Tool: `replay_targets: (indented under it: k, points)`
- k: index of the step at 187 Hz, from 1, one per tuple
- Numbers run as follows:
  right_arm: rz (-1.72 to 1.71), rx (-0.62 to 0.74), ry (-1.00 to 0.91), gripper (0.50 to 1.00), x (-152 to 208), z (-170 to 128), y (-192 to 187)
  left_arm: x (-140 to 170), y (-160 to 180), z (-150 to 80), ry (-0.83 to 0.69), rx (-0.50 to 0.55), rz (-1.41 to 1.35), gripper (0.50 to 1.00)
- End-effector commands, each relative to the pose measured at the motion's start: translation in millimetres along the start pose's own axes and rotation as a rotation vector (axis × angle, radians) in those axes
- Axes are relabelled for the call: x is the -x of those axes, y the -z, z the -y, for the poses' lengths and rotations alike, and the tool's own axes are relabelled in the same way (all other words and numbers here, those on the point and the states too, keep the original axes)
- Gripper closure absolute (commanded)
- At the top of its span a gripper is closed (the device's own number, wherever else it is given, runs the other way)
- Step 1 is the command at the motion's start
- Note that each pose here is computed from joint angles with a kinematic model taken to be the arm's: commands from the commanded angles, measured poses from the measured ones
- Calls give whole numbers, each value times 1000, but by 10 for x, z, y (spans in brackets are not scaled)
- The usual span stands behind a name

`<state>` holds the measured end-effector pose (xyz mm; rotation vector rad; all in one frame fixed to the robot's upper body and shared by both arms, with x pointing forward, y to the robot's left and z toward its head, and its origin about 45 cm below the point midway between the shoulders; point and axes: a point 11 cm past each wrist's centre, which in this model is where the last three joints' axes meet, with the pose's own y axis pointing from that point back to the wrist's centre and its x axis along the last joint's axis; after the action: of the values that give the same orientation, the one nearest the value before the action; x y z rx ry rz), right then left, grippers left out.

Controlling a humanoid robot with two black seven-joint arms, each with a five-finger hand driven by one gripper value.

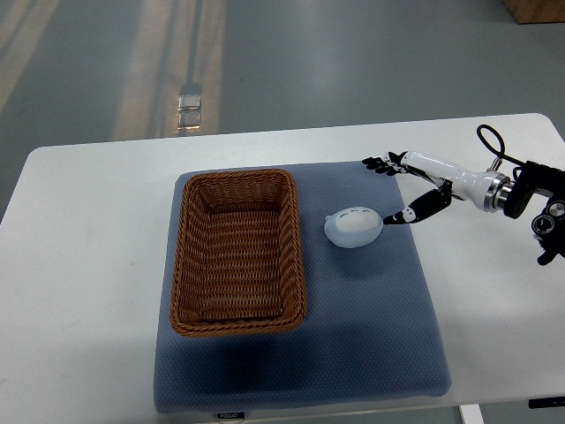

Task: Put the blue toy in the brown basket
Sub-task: 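Reach the open right hand down toward the white egg-shaped toy, then close the right hand fingers around the white toy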

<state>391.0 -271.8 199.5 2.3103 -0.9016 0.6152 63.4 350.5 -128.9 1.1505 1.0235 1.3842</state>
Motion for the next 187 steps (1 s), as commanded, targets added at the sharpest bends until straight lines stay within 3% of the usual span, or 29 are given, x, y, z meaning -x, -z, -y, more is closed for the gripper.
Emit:
replay_targets:
  k: [1,101,103,130,153,187]
  points:
    - [-47,4,43,589,90,71,39,-1,-1,0,-1,0,0,500]
    - [-128,30,143,609,366,314,67,-8,-1,0,-5,0,-3,500]
    - [-131,36,148,646,395,336,54,-8,-1,0,-4,0,-3,500]
    - [-142,59,147,760,408,354,-17,-8,-1,0,-5,0,-3,500]
    - [-145,59,117,912,391,383,-16,-8,-1,0,-5,0,-3,500]
    - [-145,70,88,901,293,363,-27,-14,-1,0,-6,0,-5,500]
